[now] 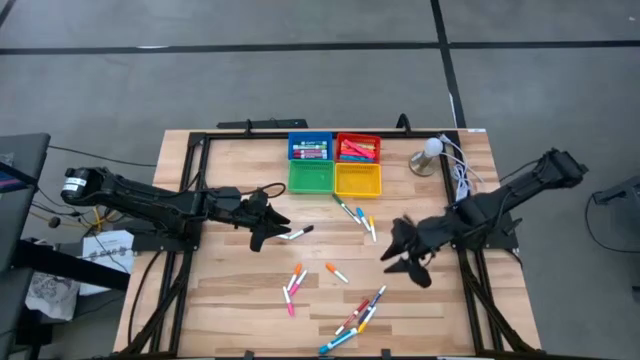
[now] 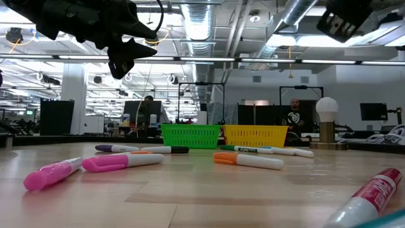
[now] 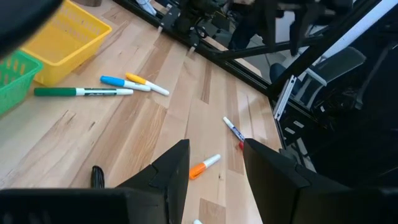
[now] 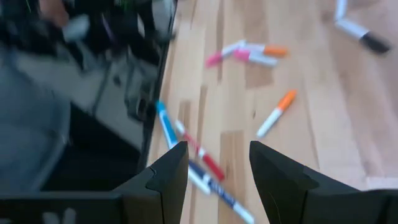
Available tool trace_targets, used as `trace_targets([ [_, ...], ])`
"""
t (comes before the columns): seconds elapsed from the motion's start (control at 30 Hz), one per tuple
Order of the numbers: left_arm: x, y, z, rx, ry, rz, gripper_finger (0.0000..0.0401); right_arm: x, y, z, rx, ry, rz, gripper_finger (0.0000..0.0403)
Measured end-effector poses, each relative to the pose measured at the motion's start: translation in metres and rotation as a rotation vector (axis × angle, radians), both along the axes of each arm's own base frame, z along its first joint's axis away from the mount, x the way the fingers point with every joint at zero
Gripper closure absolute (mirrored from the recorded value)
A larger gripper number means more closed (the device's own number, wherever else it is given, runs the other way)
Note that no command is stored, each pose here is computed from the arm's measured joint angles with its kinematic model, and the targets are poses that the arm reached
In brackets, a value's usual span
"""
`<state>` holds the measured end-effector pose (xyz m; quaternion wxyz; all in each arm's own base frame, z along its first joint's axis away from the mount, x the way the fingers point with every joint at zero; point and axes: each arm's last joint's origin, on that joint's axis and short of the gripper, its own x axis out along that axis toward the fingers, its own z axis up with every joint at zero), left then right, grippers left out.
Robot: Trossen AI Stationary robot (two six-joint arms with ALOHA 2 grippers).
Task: Pick & Place Markers
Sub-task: Put the dark blue highlighter in the yellow bin
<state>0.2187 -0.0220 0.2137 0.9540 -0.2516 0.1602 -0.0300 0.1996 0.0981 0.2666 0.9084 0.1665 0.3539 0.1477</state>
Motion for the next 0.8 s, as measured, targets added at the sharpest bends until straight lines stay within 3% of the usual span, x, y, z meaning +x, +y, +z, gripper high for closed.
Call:
trace_targets([
  [0.33,0.000,0.000,0.000,-0.007,0.000,0.002,0.0251,0.029,0.035,-0.012,-0.156,0.294,0.227,0.0241],
  [0.8,0.000,0.000,0.001,-0.015,-0.014,0.004,0.0251,0.063,0.058,-0.051,-0.247,0.402,0.376,0.0241],
])
